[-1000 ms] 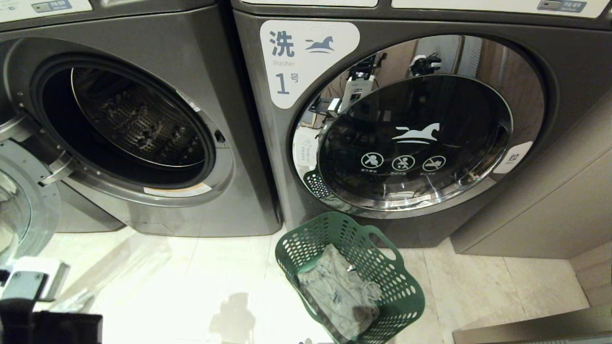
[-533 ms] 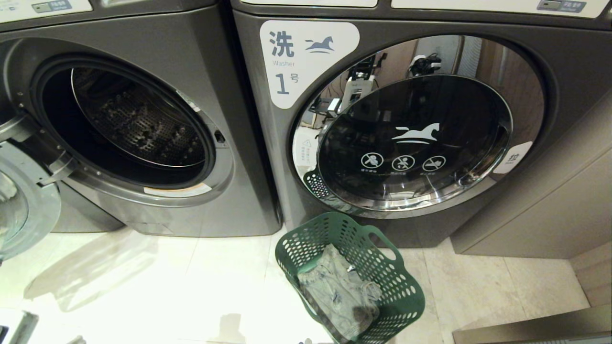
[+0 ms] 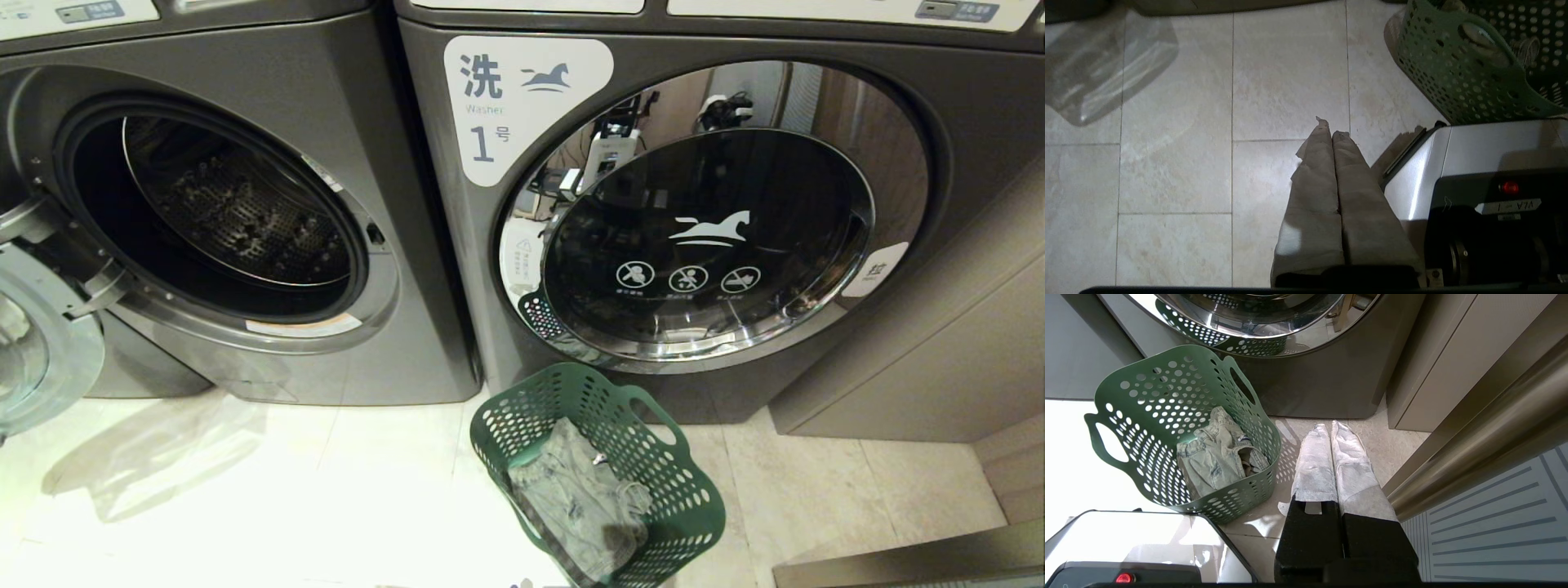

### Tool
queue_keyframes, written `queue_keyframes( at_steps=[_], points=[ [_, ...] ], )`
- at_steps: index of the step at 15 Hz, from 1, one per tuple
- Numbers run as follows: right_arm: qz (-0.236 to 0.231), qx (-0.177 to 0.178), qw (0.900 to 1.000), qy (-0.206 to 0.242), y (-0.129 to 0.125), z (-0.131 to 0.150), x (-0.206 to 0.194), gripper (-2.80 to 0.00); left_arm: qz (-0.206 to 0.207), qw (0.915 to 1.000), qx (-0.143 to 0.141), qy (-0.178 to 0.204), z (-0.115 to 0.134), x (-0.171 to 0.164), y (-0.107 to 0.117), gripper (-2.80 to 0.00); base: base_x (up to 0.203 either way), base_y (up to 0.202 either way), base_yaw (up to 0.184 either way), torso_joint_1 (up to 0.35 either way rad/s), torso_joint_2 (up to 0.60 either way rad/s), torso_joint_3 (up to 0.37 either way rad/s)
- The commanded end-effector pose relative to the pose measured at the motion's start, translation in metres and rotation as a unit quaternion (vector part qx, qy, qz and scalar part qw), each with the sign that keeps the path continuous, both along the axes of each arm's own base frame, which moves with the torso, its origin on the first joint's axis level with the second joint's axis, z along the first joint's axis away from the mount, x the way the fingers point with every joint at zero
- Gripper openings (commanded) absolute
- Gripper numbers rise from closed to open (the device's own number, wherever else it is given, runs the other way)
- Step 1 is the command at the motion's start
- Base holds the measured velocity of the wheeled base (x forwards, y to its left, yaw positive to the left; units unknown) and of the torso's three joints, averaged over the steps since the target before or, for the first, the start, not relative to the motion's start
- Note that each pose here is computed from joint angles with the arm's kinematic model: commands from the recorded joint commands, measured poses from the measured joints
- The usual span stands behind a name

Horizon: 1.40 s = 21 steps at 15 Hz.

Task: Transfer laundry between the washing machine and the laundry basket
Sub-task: Pick a cloth and place it into the basket

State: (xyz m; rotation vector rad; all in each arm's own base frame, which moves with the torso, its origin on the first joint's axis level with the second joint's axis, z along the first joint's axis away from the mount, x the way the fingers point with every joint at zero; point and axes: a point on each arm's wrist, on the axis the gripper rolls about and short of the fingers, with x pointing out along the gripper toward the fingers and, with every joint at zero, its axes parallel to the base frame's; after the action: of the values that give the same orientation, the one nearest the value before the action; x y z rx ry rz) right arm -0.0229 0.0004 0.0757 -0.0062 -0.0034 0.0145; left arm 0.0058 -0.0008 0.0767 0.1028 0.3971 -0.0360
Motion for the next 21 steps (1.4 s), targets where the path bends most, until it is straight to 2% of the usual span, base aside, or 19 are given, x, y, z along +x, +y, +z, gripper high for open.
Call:
queue_keyframes(
  at_steps=[1, 4, 6, 7, 21],
  points=[
    [0.0, 0.0, 1.0, 0.0, 0.0, 0.0, 0.0, -2.8, -0.005, 0.9966, 0.004, -0.082, 0.0, -0.013, 0.0, -2.8, 0.0, 0.0, 0.0, 0.0, 0.0, 0.0],
    [0.0, 0.0, 1.0, 0.0, 0.0, 0.0, 0.0, -2.8, -0.012, 0.9871, 0.005, -0.159, -0.002, -0.025, 0.0, -2.8, 0.0, 0.0, 0.0, 0.0, 0.0, 0.0],
    [0.0, 0.0, 1.0, 0.0, 0.0, 0.0, 0.0, -2.8, -0.012, 0.9819, 0.003, -0.189, -0.003, -0.029, 0.0, -2.8, 0.0, 0.0, 0.0, 0.0, 0.0, 0.0],
    [0.0, 0.0, 1.0, 0.0, 0.0, 0.0, 0.0, -2.8, -0.005, 0.9821, -0.006, -0.188, -0.004, -0.029, 0.0, -2.8, 0.0, 0.0, 0.0, 0.0, 0.0, 0.0],
    [0.0, 0.0, 1.0, -0.001, 0.0, 0.0, 0.0, -2.8, 0.007, 0.9818, -0.02, -0.189, -0.004, -0.029, 0.0, -2.8, 0.0, 0.0, 0.0, 0.0, 0.0, 0.0]
  ],
)
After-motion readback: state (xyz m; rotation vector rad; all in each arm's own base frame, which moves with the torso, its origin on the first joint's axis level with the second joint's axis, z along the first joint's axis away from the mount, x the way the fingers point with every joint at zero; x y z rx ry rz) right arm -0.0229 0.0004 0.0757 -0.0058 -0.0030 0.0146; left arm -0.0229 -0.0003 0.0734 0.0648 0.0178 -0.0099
